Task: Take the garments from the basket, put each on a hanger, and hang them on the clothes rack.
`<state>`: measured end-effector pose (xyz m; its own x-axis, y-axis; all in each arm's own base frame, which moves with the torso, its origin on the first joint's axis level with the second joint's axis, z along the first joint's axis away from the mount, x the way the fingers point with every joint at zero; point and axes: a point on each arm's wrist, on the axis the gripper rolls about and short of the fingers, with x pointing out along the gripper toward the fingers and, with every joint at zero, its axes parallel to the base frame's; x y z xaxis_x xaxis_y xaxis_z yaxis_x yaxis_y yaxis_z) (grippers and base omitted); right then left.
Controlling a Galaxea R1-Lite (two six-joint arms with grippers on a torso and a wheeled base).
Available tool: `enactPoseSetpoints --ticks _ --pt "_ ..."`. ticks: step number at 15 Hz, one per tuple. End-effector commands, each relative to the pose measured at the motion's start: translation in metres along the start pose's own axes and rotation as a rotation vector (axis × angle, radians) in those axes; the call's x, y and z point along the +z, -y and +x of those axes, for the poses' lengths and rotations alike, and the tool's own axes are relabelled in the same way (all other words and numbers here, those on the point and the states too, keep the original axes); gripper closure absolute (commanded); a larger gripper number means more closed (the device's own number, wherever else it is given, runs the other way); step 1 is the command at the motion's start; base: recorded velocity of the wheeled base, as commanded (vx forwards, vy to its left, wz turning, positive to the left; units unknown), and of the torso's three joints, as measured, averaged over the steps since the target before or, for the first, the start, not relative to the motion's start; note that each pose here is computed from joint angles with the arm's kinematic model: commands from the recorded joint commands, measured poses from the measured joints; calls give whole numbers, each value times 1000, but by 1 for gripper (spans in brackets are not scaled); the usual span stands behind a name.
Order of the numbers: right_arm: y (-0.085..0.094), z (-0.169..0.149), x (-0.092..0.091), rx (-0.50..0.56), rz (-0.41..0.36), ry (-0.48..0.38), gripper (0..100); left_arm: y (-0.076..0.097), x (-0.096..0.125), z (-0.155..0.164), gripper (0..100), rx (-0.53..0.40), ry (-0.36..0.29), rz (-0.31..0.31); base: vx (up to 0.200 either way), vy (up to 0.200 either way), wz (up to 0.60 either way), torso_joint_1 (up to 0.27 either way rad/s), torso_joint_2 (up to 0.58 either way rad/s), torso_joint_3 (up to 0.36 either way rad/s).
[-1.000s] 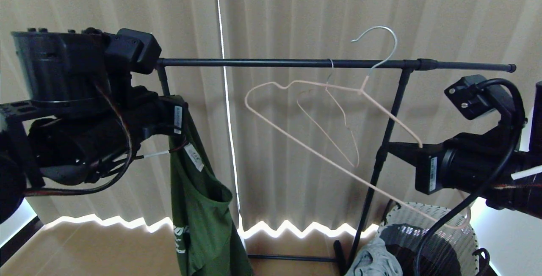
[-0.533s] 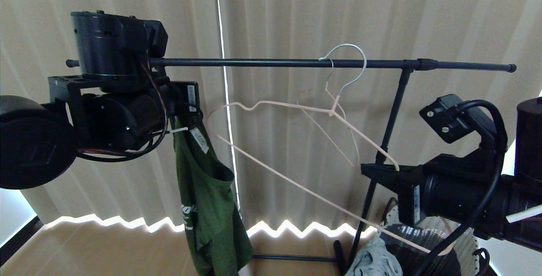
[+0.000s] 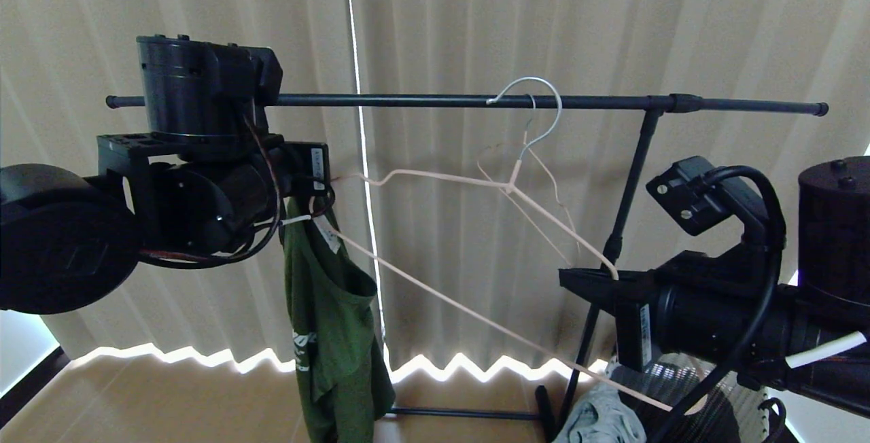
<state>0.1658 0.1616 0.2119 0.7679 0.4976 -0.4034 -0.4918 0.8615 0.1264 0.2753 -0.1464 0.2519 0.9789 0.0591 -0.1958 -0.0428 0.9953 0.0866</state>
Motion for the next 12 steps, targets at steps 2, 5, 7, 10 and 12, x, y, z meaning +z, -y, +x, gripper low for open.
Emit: enactPoseSetpoints --ticks 2,5,7,10,12 --pt "-4 17 2 -5 8 -23 100 0 0 -1 100 0 1 -2 0 0 0 0 0 0" --pt "-11 34 16 -13 68 -5 100 -2 0 -4 100 9 1 -2 0 0 0 0 0 0" --pt "-12 37 17 -14 73 -11 100 -4 0 -4 100 60 5 -3 0 0 0 0 0 0" --pt "-33 36 11 54 60 -35 100 2 -2 -5 100 76 4 -25 0 0 0 0 0 0" --pt "-52 30 7 128 66 -48 100 6 -3 -4 100 68 3 -37 0 0 0 0 0 0"
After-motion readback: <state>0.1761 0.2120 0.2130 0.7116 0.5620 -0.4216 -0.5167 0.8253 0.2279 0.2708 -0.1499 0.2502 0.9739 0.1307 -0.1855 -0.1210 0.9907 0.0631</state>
